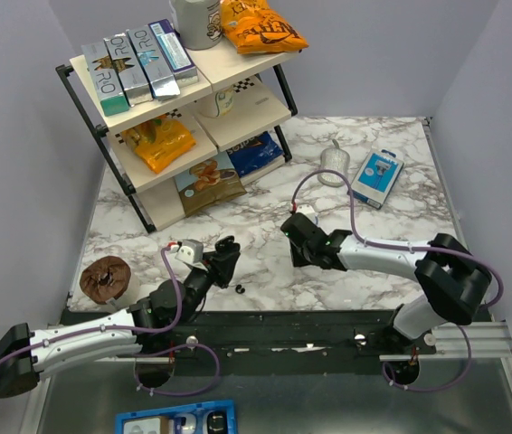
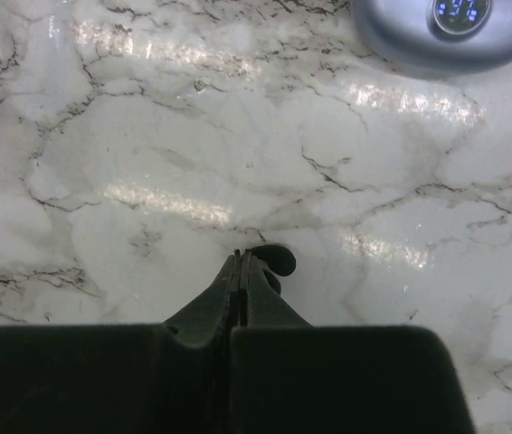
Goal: Insert the wireless bluetooth earbuds into the charging case
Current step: Pick up the earbud from the center of the board.
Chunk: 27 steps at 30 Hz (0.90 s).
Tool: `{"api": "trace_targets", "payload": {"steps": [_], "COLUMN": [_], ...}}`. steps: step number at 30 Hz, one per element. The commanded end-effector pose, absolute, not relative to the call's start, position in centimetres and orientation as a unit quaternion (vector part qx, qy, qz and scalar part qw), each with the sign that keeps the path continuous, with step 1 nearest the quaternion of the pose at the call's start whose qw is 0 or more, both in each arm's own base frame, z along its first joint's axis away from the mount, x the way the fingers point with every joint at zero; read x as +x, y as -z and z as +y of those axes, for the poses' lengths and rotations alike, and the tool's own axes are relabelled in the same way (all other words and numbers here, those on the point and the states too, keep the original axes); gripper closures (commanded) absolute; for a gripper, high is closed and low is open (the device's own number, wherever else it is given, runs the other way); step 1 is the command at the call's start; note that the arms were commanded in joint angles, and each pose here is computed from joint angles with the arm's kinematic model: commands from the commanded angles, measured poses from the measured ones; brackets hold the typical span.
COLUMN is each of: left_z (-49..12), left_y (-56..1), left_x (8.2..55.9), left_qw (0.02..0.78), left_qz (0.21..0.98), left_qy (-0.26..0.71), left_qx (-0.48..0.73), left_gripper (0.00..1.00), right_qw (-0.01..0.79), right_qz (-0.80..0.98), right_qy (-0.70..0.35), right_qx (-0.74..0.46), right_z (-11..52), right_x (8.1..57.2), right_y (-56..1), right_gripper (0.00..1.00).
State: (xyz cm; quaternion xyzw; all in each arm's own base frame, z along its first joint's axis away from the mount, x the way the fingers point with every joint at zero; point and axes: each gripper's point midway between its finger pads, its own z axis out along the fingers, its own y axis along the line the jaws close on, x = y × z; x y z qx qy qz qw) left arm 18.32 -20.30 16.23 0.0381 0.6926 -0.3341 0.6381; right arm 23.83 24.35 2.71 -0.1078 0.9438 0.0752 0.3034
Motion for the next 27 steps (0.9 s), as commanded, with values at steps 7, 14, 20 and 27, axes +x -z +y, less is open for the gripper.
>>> {"api": "trace_targets", "payload": {"steps": [7,14,20,27], "left_z": [-20.2,-20.5,-21.1,-21.4], "left_y": [-12.1,-12.0,-12.0,-13.0], "left_x": [17.7,17.6,16.8,16.6], "left_qw": [0.621,0.621,0.62,0.634], "left_qz": [0.713,0.709,0.693,0.672], "left_qy": [0.319,0.326,0.357,0.365], "left_qx": [0.066,0.073,0.087,0.111], "left_gripper": [1.0,1.0,1.0,1.0], "right_qw": [0.312,0.355,0.387,0.384], "right_qz": [0.937,0.895,0.807,0.732], "right_qy": [-0.072,-0.172,-0.312,-0.425], "right_qx": [-0.137,-0.21,-0.318,-0.368], "right_z": [22.7,25.3,28.4,28.5], "right_x": [22.7,22.1,19.0,15.5], "right_y": [-5.9,-11.8,-19.0,-24.6], "right_gripper": [0.99,0.99,0.99,0.99]}}
